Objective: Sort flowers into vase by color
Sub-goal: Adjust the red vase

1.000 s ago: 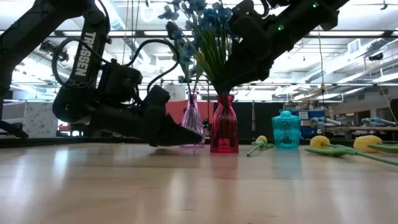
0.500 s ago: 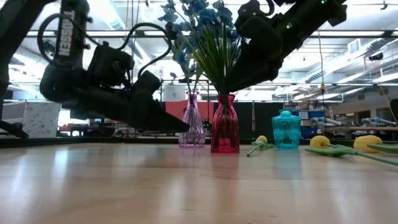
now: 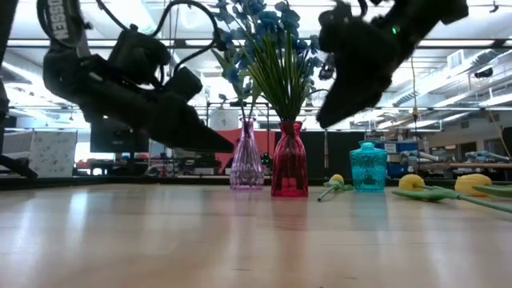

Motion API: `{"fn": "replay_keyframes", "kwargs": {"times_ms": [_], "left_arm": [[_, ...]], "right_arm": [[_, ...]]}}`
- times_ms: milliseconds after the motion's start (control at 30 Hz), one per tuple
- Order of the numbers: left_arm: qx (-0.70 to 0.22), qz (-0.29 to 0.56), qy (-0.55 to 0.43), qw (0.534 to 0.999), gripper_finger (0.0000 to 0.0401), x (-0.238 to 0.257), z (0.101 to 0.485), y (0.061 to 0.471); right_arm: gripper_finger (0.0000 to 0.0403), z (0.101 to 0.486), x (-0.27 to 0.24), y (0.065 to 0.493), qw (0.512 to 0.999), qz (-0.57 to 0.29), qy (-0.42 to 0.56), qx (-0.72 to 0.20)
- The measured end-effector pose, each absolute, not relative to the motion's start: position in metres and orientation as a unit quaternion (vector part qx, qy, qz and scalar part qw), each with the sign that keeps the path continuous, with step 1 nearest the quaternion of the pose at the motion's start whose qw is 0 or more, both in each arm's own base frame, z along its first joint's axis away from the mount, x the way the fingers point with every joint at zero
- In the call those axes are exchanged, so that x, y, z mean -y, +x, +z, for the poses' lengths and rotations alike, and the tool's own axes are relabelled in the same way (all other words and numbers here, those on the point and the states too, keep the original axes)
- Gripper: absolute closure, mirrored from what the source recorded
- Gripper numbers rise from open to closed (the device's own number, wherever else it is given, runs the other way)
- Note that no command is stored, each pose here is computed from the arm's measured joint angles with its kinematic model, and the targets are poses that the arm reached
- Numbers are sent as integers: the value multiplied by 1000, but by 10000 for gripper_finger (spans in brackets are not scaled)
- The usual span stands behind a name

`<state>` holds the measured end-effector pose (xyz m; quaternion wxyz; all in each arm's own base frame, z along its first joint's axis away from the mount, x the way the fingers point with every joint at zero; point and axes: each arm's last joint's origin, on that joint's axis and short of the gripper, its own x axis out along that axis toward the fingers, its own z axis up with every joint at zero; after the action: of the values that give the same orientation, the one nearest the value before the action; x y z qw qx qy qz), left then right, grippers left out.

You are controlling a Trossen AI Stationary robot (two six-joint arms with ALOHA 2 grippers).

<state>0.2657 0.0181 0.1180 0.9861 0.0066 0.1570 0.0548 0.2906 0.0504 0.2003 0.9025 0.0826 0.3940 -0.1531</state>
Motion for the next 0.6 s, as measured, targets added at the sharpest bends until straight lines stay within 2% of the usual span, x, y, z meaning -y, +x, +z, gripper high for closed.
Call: {"fn": "replay_keyframes", "kwargs": {"times_ms": [200, 300, 600], "left_arm": [[-188, 68, 2, 980, 115, -13, 127, 245], [-191, 72, -5, 979, 117, -12, 129, 231], [-155, 129, -26, 979, 118, -13, 134, 192]], "right_arm": [[160, 165, -47, 278, 898, -175, 78, -397], [164, 149, -42, 268, 898, -216, 66, -378], [167, 131, -35, 264, 918, -227, 80, -314]]}}
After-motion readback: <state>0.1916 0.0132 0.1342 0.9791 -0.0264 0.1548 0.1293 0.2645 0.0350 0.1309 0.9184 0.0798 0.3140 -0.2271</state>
